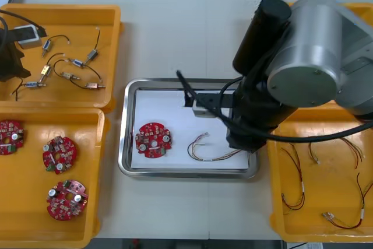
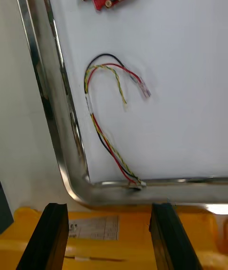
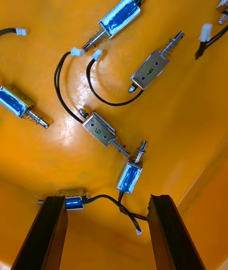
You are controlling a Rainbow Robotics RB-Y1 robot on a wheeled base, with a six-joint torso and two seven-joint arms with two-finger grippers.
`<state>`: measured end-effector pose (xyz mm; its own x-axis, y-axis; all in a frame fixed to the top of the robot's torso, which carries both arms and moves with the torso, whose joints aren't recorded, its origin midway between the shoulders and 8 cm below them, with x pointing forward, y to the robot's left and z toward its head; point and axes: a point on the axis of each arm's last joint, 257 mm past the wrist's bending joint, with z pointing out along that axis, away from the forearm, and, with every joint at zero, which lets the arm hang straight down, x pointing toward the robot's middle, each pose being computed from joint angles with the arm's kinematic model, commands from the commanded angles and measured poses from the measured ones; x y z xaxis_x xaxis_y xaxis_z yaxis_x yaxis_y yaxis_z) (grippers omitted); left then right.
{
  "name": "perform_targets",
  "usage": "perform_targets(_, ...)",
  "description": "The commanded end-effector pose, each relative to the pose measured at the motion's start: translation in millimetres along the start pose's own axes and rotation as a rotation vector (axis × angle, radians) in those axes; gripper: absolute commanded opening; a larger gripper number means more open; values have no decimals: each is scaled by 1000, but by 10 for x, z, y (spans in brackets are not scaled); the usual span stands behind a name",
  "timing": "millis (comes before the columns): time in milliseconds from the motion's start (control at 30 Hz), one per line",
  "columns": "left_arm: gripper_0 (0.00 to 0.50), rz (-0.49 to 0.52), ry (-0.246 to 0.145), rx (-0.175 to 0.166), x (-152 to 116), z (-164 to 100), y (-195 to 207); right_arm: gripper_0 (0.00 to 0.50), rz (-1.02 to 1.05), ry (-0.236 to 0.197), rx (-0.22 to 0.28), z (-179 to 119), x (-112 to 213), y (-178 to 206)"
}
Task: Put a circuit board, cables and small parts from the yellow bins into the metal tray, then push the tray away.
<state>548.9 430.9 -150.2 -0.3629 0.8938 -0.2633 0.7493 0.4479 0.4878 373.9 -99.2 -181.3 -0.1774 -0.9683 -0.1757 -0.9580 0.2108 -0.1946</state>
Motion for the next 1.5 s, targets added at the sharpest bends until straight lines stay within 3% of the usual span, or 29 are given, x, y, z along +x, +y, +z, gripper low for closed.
perform_targets(33,500,-53,13,-105,87,-310,446,500,93,-3,80,-429,211,-334)
perform_targets(167,500,-29,44,-122,113,-260,464,500,206,-3,72,-560,412,-407)
perform_targets(600,500,-21,66,-163,338,13,379,500,530,-13,116,-703,1207,-676)
perform_targets(833,500,-30,84,-126,485,132,195,500,695,-3,193,-773,1697,-844)
perform_targets(1000,500,-40,105,-76,597,186,25,500,796,-5,271,-869,1918,-1005)
perform_targets(1100,500,-43,120,-54,641,186,-35,500,862,-7,288,-877,1971,-1030)
perform_targets(1333,500,-43,130,-42,617,154,-21,500,973,-13,322,-906,2049,-1091)
perform_targets(1500,500,-42,124,-41,554,145,1,500,1016,-2,303,-886,2179,-1146)
